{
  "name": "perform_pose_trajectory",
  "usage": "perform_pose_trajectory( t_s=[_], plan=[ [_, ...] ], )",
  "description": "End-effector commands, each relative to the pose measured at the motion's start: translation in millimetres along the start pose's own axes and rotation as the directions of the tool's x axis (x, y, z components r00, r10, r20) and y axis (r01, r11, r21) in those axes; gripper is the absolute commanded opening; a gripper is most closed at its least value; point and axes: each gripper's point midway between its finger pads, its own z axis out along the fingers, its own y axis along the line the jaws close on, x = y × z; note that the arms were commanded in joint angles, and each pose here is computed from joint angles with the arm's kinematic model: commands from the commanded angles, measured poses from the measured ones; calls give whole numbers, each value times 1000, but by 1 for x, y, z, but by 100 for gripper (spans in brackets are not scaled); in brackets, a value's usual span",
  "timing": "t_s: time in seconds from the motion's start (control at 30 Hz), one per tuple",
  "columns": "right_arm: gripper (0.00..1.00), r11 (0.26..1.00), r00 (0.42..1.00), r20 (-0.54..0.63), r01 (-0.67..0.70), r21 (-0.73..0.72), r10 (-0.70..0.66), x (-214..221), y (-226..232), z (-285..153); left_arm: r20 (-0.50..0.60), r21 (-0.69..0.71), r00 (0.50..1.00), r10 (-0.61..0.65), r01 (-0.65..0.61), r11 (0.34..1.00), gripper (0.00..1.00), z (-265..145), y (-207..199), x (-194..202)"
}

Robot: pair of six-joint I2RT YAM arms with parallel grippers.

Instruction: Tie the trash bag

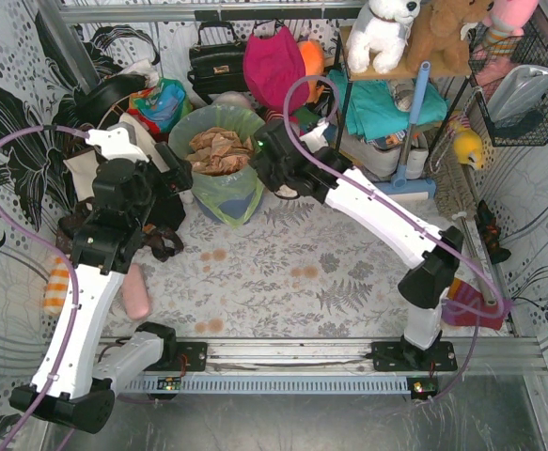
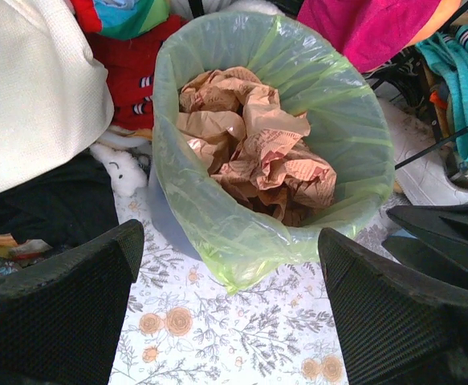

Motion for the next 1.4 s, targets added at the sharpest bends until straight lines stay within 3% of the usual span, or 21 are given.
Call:
perform_pose_trajectory(
  t_s=[0.0, 0.53, 0.9, 1.0, 1.37],
  plan=[
    [38, 999, 1000, 15, -22, 30, 21, 7, 4, 5, 18, 32, 1000, -11, 10, 999, 98, 0, -6, -2],
    [25, 997, 999, 21, -34, 76, 33, 20, -3, 32, 11, 14, 1000, 24, -25, 1000, 98, 0, -1, -1],
    [5, 997, 1000, 6, 18, 77, -18, 15, -8, 16, 2, -20, 999, 39, -39, 999, 98, 3, 2, -5],
    [0, 996, 998, -11, 55, 68, -55, 13, -12, 6, -21, -39, 999, 39, -40, 998, 98, 7, 0, -12],
    [0, 973, 973, -73, 224, 61, -220, -3, -26, -30, -238, 33, 959, 154, -150, 988, 98, 37, -21, 0]
  ],
)
